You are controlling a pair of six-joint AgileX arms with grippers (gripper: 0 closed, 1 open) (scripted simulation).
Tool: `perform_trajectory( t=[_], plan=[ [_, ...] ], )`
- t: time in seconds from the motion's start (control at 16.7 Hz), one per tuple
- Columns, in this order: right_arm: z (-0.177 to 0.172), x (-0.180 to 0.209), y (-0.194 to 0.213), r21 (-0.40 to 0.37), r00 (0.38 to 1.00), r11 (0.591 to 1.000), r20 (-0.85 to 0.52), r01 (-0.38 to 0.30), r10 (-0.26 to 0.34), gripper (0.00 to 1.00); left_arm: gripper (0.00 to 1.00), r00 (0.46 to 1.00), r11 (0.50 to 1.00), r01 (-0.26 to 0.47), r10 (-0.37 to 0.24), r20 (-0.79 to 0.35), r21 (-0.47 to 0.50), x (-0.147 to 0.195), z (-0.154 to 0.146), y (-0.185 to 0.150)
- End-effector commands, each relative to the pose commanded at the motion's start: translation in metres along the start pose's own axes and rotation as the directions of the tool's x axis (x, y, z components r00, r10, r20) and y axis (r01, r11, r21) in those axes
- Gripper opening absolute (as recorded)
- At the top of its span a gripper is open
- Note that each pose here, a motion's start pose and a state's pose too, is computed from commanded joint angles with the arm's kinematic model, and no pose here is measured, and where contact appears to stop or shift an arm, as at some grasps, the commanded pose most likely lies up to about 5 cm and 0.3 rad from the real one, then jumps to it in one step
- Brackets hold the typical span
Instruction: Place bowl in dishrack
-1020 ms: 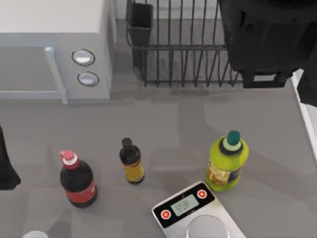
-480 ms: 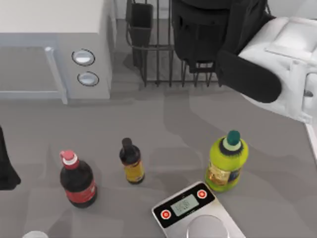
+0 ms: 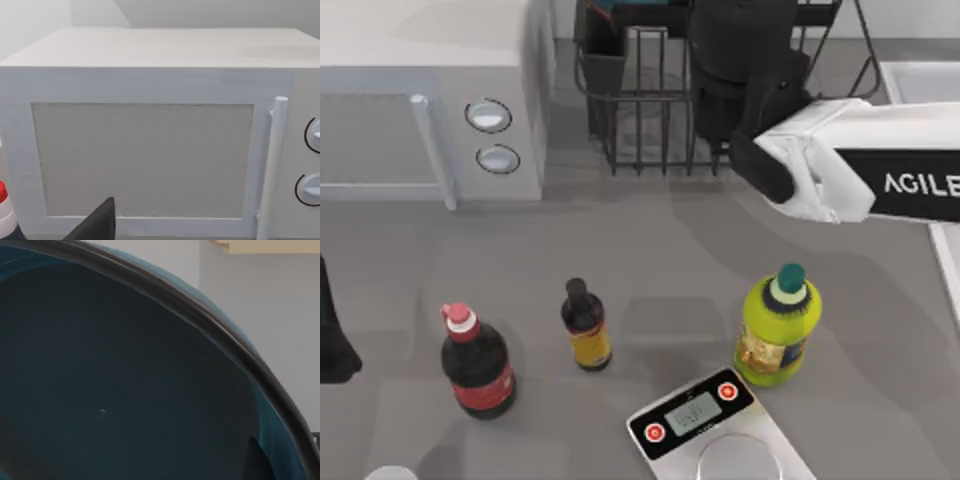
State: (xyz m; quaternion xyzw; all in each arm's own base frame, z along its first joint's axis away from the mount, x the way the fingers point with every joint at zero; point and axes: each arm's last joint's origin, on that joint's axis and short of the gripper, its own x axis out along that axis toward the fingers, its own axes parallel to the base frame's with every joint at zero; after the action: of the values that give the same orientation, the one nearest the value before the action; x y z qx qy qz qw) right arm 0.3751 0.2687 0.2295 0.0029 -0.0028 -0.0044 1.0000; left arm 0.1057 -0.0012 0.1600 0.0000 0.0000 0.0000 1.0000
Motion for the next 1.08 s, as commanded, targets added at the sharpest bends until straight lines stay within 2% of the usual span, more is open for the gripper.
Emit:
perform_trajectory(
  t=[0.12,0.36,1.08],
  plan=[
    [-0.0105,0.0072,-0.0064,-0.006,1.0,1.0,-0.006,0.001,-0.001,0.0,1.0,1.0,1.0,0.0,0.0,0.0,0.0,0.0,0.0,0.0],
    [-0.0105,0.0072,-0.0064,-0.006,1.0,1.0,-0.006,0.001,-0.001,0.0,1.0,1.0,1.0,0.0,0.0,0.0,0.0,0.0,0.0,0.0],
    [-0.0105,0.0072,-0.0064,-0.006,1.0,1.0,-0.006,0.001,-0.001,0.9,1.0,1.0,1.0,0.0,0.0,0.0,0.0,0.0,0.0,0.0]
  ],
)
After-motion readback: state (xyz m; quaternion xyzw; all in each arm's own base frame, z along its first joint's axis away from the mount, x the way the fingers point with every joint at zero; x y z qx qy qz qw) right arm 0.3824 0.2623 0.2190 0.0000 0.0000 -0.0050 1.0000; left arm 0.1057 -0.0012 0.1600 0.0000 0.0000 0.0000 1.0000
